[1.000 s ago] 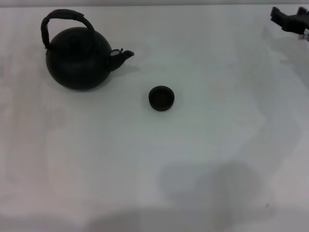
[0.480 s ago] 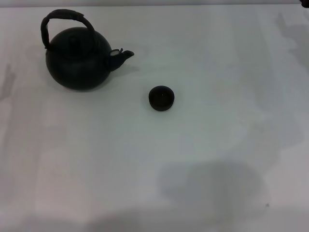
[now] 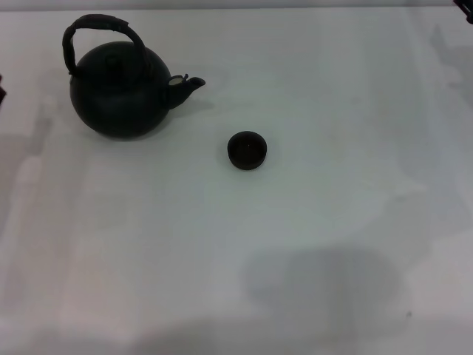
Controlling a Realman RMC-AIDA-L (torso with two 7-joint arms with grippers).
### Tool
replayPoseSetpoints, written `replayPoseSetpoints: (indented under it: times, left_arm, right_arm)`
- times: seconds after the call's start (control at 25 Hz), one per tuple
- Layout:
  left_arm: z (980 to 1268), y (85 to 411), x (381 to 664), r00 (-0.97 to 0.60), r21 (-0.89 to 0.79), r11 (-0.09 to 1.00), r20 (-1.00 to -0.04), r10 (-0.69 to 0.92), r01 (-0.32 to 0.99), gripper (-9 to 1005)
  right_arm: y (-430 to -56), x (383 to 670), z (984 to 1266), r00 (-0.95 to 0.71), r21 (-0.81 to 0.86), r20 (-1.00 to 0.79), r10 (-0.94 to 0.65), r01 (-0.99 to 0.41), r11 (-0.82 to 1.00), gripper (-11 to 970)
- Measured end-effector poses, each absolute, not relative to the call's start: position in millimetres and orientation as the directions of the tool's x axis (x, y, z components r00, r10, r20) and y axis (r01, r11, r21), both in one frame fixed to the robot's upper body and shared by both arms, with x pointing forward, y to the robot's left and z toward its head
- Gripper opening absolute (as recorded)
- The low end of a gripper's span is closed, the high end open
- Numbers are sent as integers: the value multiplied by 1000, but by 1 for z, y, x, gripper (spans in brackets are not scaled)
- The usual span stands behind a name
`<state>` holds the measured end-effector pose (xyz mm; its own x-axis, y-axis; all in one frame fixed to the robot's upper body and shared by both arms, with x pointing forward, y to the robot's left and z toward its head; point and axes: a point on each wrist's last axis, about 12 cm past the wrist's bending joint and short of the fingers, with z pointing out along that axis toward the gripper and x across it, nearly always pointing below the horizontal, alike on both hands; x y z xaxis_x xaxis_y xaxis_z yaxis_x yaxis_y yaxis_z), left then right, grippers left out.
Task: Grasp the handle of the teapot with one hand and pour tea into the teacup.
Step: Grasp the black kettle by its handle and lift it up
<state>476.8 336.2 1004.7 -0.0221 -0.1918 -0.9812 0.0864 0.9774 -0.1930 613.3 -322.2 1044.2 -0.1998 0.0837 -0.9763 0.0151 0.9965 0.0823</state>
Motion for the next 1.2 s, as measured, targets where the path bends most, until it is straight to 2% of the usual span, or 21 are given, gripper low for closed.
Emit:
replayPoseSetpoints:
  times: [0.52, 1.2]
  left_arm:
    - [1005, 309, 489, -77, -113, 948, -993, -94, 298, 773]
    - [1009, 298, 513, -87, -47, 948, -996, -20, 314, 757]
  right_arm:
    - [-328, 610, 1035, -272, 90, -957, 106, 70, 993, 812]
    - [-327, 608, 1032, -285, 89, -953, 104, 66, 994, 812]
